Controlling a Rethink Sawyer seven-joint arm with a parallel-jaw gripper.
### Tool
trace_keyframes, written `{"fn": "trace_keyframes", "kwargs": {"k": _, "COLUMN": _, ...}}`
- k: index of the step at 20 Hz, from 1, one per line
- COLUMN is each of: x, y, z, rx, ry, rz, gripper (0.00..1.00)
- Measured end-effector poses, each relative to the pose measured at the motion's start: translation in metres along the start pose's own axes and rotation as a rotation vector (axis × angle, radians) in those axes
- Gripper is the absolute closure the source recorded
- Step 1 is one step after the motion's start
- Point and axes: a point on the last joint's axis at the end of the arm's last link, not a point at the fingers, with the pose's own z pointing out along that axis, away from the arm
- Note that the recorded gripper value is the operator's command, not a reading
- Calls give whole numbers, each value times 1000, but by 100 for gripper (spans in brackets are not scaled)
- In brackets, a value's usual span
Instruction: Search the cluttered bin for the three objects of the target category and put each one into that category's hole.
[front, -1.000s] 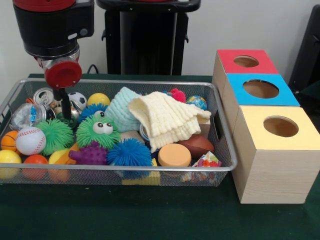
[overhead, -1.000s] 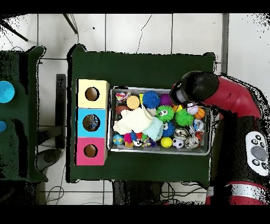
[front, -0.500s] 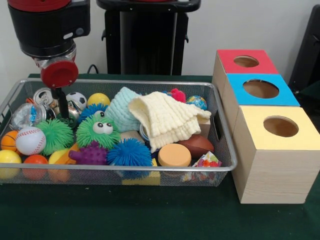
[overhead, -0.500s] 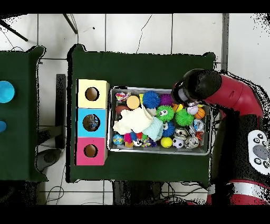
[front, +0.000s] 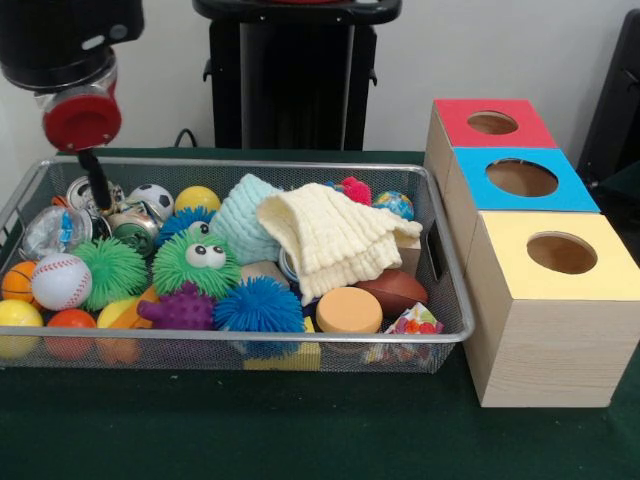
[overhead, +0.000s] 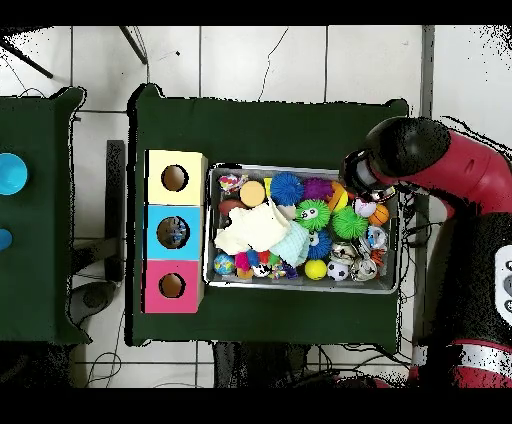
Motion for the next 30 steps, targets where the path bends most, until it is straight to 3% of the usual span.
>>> {"fn": "trace_keyframes", "kwargs": {"k": 6, "x": -41, "y": 2, "z": -8, "rx": -56, "ry": -30, "rz": 32, "gripper": 0}}
{"fn": "trace_keyframes", "kwargs": {"k": 12, "x": -58, "y": 1, "z": -3, "rx": -74, "ry": -34, "rz": 47, "gripper": 0}}
{"fn": "trace_keyframes", "kwargs": {"k": 16, "x": -55, "y": -1, "z": 2, "rx": -79, "ry": -39, "rz": 45, "gripper": 0}}
{"fn": "trace_keyframes", "kwargs": {"k": 22, "x": -35, "y": -9, "z": 11, "rx": -86, "ry": -44, "rz": 33, "gripper": 0}}
{"fn": "trace_keyframes", "kwargs": {"k": 30, "x": -29, "y": -14, "z": -5, "rx": -79, "ry": -40, "rz": 32, "gripper": 0}}
